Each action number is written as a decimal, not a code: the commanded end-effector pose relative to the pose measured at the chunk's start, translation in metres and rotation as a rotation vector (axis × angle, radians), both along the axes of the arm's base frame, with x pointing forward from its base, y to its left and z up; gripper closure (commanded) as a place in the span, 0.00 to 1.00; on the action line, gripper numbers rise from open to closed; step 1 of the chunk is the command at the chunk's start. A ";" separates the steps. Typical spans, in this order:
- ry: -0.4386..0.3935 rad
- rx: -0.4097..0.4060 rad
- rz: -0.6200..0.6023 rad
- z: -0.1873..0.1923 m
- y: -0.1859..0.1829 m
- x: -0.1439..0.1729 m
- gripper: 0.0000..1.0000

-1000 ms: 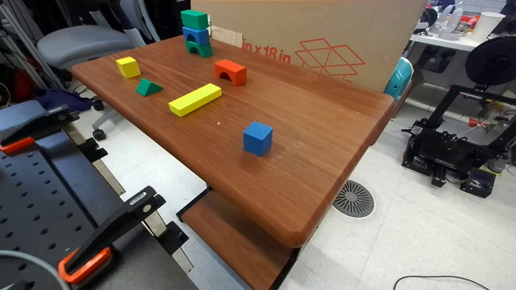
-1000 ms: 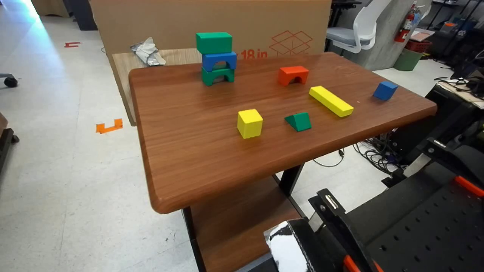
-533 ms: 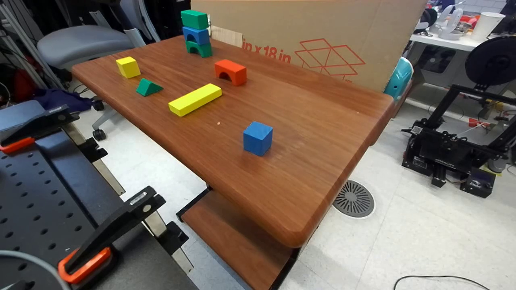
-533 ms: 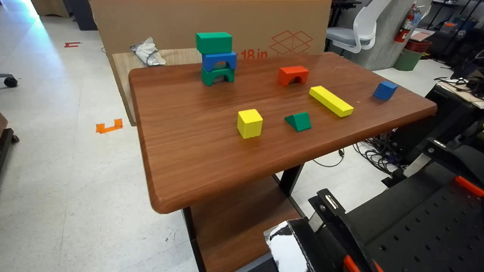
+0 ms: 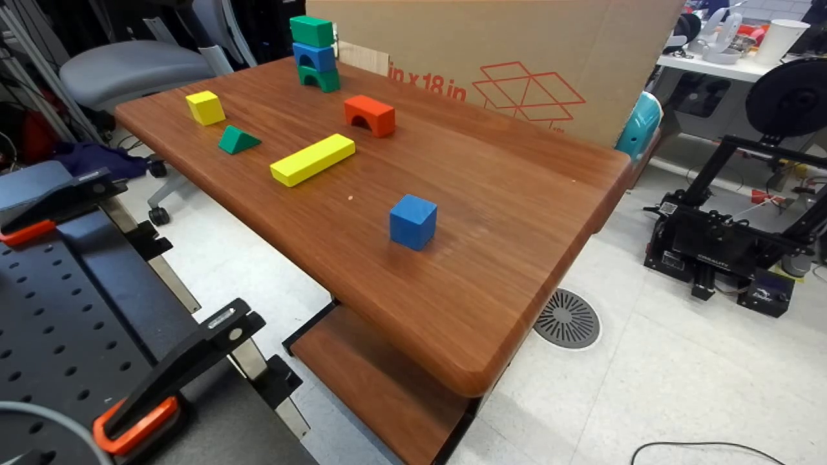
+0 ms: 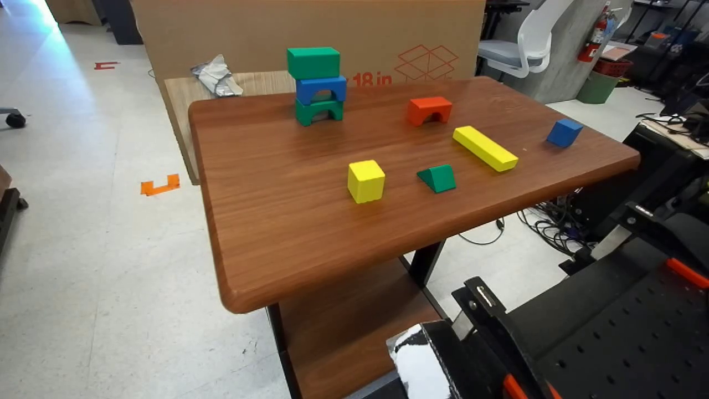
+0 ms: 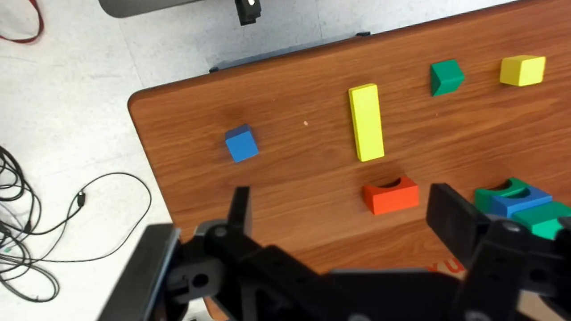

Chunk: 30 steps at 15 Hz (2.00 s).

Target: Put the blue block on the yellow block

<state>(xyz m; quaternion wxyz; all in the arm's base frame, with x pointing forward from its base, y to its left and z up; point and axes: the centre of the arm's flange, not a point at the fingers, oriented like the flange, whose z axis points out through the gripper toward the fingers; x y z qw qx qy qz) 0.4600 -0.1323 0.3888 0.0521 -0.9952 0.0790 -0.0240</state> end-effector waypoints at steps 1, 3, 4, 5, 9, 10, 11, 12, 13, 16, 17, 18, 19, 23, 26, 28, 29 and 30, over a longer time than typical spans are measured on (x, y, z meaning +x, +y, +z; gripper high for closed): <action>-0.006 -0.063 0.084 -0.035 -0.013 0.024 0.00; -0.006 -0.158 0.131 -0.057 -0.017 0.032 0.00; -0.007 -0.201 0.145 -0.069 -0.019 0.038 0.00; 0.000 -0.224 0.160 -0.080 -0.021 0.045 0.00; 0.073 -0.226 0.194 -0.120 -0.020 0.059 0.00; 0.091 -0.217 0.197 -0.128 -0.019 0.061 0.00; 0.110 -0.201 0.199 -0.135 -0.019 0.062 0.00; 0.122 -0.192 0.200 -0.142 -0.019 0.062 0.00; 0.134 -0.187 0.201 -0.148 -0.018 0.062 0.00; 0.169 -0.196 0.213 -0.165 -0.019 0.062 0.00; 0.172 -0.201 0.215 -0.169 -0.019 0.063 0.00; 0.177 -0.204 0.216 -0.175 -0.019 0.063 0.00; 0.178 -0.207 0.211 -0.178 -0.020 0.063 0.00; 0.193 -0.214 0.218 -0.195 -0.021 0.066 0.00; 0.212 -0.213 0.217 -0.207 -0.022 0.070 0.00; 0.224 -0.218 0.222 -0.214 -0.022 0.071 0.00; 0.230 -0.217 0.225 -0.216 -0.026 0.070 0.25; 0.231 -0.218 0.228 -0.218 -0.026 0.070 0.26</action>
